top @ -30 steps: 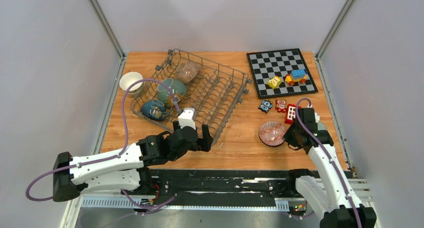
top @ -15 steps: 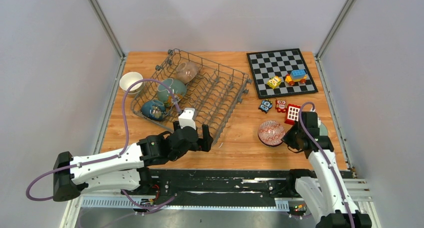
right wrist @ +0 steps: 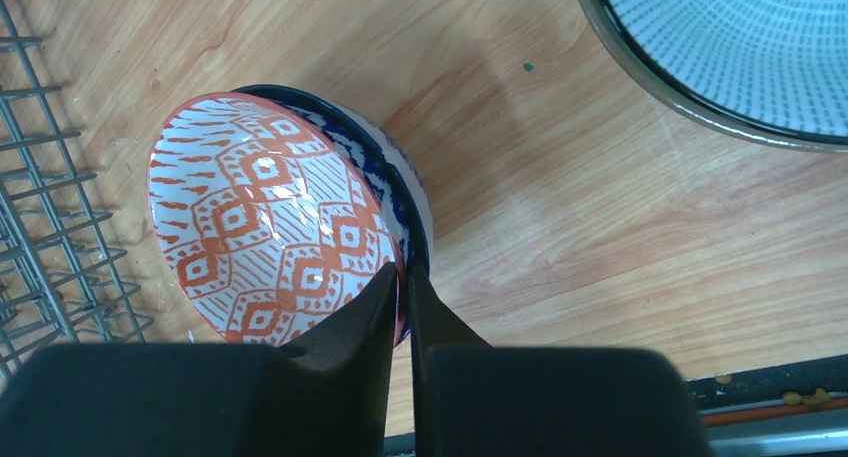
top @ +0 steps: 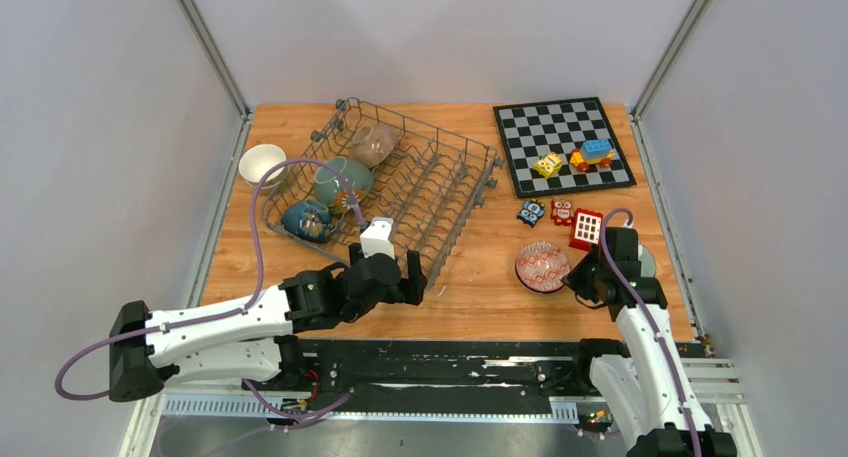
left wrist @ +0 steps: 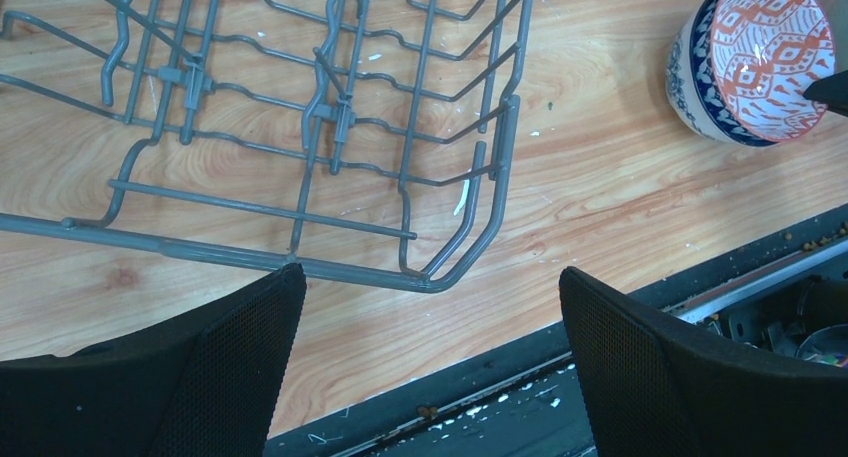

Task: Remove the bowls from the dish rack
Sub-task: Place the bowl with the bowl, then adjust the dish rack at the center of the board.

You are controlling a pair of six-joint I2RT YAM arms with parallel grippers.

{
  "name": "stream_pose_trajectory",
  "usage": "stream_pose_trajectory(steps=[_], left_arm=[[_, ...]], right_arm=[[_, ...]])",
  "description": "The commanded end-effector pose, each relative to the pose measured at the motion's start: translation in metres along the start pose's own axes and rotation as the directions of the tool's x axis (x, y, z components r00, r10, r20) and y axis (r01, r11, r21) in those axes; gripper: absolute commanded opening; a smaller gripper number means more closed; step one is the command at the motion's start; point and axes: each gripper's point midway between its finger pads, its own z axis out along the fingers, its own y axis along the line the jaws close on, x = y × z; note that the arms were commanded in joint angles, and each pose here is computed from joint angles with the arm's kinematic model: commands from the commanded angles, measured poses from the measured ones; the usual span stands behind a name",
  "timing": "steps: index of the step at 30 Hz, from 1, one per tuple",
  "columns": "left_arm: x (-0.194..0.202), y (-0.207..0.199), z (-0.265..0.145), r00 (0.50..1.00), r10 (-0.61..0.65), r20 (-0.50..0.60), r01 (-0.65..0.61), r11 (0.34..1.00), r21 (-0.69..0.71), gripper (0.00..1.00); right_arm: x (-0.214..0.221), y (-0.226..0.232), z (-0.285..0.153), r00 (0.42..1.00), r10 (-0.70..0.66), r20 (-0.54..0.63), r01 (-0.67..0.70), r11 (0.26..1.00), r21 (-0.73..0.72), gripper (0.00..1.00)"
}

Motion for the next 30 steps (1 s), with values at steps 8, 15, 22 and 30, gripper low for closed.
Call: stream_pose_trajectory(steps=[8, 15, 22, 30], left_arm=[[-0.01, -0.005, 0.001, 1.0, -0.017, 0.024, 0.017, 1.0, 0.007, 0.99], [-0.012, -0.002, -0.002, 0.999, -0.023, 0.035, 0.023, 1.0, 0.0, 0.99], [-0.029, 0.007, -0.008, 0.992, 0.091, 0.088, -0.088, 0.996, -0.034, 1.0], [-0.107, 0.032, -0.041, 0.901, 0.408, 0.144, -0.358, 0.89, -0.281, 1.0]], right_arm=[[-0.006, 0.003, -0.014, 0.999, -0.034, 0.02, 0.034, 0.999, -0.019, 0.49], [-0.027, 0.028, -0.051, 0.991, -0.107, 0.081, 0.115, 0.988, -0.099, 0.6], [-0.048, 0.108, -0.121, 0.929, -0.308, 0.205, 0.364, 0.86, -0.358, 0.61], [-0.004, 0.206, -0.157, 0.736, -0.598, 0.318, 0.668, 0.562, -0.487, 0.61]])
